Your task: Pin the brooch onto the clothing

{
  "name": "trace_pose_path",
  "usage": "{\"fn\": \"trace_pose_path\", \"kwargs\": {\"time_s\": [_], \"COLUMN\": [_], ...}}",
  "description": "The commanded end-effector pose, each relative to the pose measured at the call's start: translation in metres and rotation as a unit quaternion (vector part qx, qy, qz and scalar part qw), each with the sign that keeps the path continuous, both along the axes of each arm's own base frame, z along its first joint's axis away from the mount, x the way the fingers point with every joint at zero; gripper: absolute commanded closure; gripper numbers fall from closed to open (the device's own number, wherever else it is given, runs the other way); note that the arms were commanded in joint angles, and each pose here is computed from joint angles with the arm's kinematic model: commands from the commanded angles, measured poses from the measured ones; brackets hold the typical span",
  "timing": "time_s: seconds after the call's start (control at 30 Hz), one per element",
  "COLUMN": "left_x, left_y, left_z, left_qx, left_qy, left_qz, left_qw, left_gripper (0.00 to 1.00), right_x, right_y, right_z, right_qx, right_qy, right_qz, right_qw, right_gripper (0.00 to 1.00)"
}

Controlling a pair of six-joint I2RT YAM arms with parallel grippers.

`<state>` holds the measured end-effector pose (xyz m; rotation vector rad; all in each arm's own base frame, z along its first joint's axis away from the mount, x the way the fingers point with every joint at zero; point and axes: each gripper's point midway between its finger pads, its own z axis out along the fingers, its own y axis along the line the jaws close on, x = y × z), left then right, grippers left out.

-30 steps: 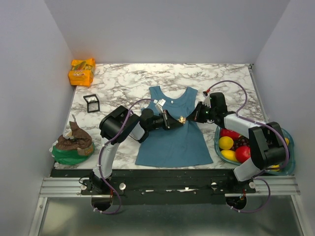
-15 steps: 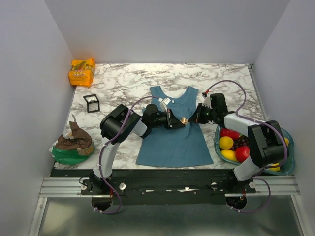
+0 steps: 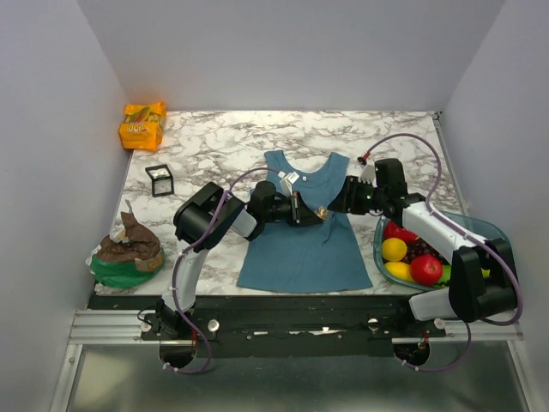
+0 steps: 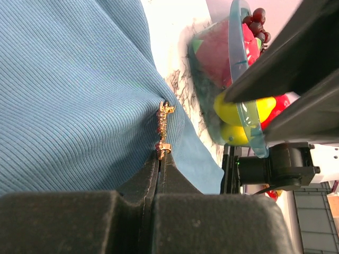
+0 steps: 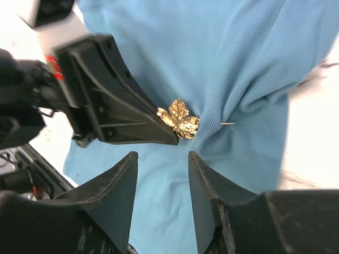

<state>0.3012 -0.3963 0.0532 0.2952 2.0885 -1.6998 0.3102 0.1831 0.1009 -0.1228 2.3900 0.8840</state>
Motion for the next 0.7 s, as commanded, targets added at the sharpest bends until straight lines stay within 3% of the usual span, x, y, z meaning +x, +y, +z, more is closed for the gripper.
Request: {"fn": "trace_pose_path", "kwargs": {"time_s": [0.0,0.23,0.43,0.67], "left_x": [-0.005,-0.006,-0.007,-0.006], "left_y": [-0.004,-0.005,-0.005,-0.005], "left_z": [0.020,0.022,0.024,0.022], "left_qx": [-0.011,-0.018,-0.021,-0.017], "left_qy": [-0.031,-0.033,-0.036,-0.035], "left_qz": [-0.028,-0.035,-0.036,-0.036], "left_qw": [0.999,0.999,0.998,0.999], "left_gripper": [1.00,1.00,1.00,1.00], "right_x": [0.004,0.024,0.042,0.043], "right_y": [-0.023,-0.045,-0.060,-0.055], "right_z": [0.008,-0.015,-0.040,-0.059], "right_qx": [-0.011,-0.048,-0.090,-0.097], "right_qy": [-0.003,0.010,0.026,0.035], "right_qz": [-0.050,-0.104,-0.142,-0.104], "right_qw": [0.999,0.993,0.985,0.989], "right_gripper": [0.47,0.47,0.53,0.55]}}
